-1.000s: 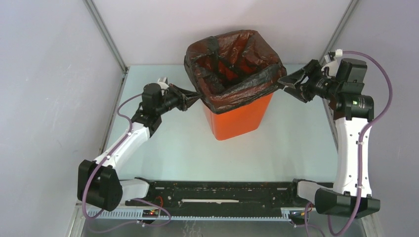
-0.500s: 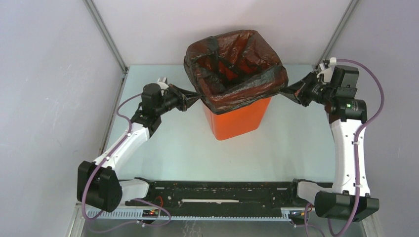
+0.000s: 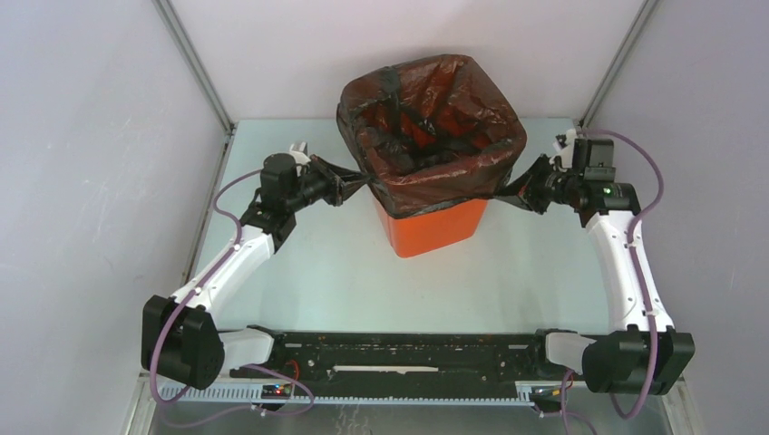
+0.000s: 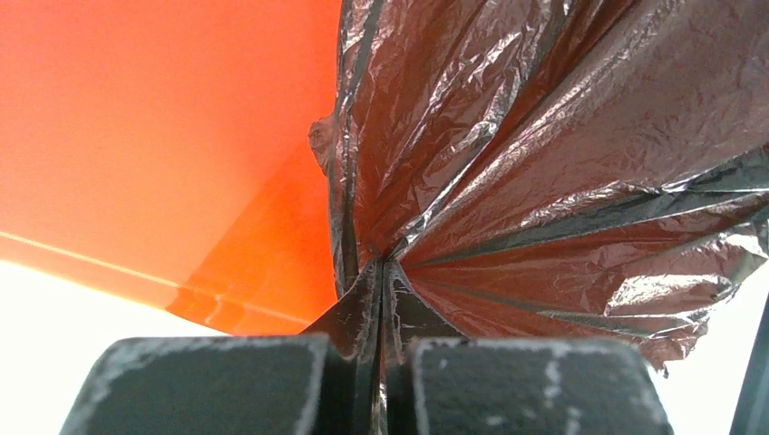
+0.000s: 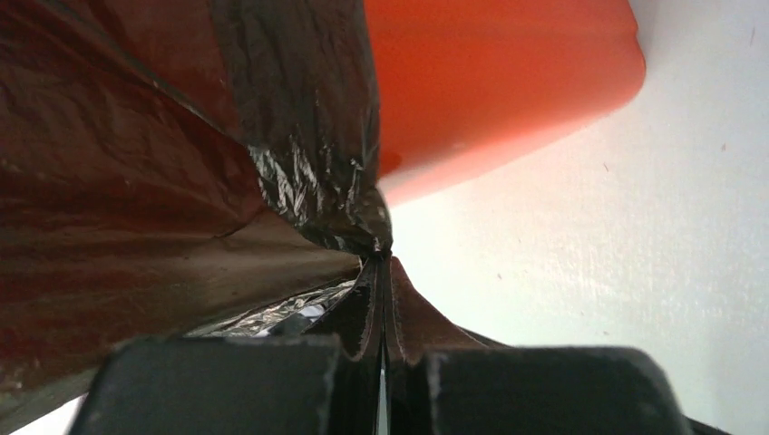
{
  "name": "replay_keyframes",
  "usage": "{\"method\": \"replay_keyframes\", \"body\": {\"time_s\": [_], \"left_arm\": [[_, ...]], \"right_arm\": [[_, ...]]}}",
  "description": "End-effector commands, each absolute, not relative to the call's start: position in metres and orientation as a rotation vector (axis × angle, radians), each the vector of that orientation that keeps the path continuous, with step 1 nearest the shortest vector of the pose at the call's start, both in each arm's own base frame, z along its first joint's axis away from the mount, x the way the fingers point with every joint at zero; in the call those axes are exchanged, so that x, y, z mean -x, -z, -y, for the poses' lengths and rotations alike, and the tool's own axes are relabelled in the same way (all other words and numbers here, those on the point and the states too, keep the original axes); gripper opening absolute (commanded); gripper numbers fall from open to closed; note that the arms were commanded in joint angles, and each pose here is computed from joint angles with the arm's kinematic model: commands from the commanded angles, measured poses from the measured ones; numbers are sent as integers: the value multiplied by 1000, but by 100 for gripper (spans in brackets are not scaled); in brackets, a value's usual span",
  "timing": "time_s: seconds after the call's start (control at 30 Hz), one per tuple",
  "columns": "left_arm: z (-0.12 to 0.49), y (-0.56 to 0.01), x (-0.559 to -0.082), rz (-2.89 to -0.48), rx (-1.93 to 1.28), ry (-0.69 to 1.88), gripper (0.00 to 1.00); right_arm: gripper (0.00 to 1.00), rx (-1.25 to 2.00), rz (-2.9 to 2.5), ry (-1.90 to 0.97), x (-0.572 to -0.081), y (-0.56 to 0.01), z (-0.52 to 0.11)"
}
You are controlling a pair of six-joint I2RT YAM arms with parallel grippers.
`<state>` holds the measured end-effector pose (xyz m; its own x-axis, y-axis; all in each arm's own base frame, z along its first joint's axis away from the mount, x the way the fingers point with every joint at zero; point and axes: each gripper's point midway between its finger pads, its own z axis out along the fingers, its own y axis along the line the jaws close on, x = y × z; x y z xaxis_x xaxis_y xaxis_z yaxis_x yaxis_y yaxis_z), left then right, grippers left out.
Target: Put the trash bags into the trash bin
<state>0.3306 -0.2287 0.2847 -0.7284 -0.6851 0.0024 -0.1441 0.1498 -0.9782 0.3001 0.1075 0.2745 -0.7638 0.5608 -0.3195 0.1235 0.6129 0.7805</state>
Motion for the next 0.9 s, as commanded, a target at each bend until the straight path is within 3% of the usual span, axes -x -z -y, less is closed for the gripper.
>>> {"method": "replay_keyframes", "body": {"time_s": [0.0,0.63,0.67,0.87], "left_arm": [[226,-256,-324,-2072,748,1500,0],[223,-202,-307,-2297,653,1318,0],[222,-208,-308,-2287,633,1304,2],[198,-233,-303,-2275,539,1177,28]], "right_arm": [[0,-417,-2297,-953,-295,-270,-110],[0,-358,-2426,-885,-308,-225,-113],[0,-360,-2409,-890,-308,-230,-113],[25,-400,-2385,-832,-287,-243,-96]]}}
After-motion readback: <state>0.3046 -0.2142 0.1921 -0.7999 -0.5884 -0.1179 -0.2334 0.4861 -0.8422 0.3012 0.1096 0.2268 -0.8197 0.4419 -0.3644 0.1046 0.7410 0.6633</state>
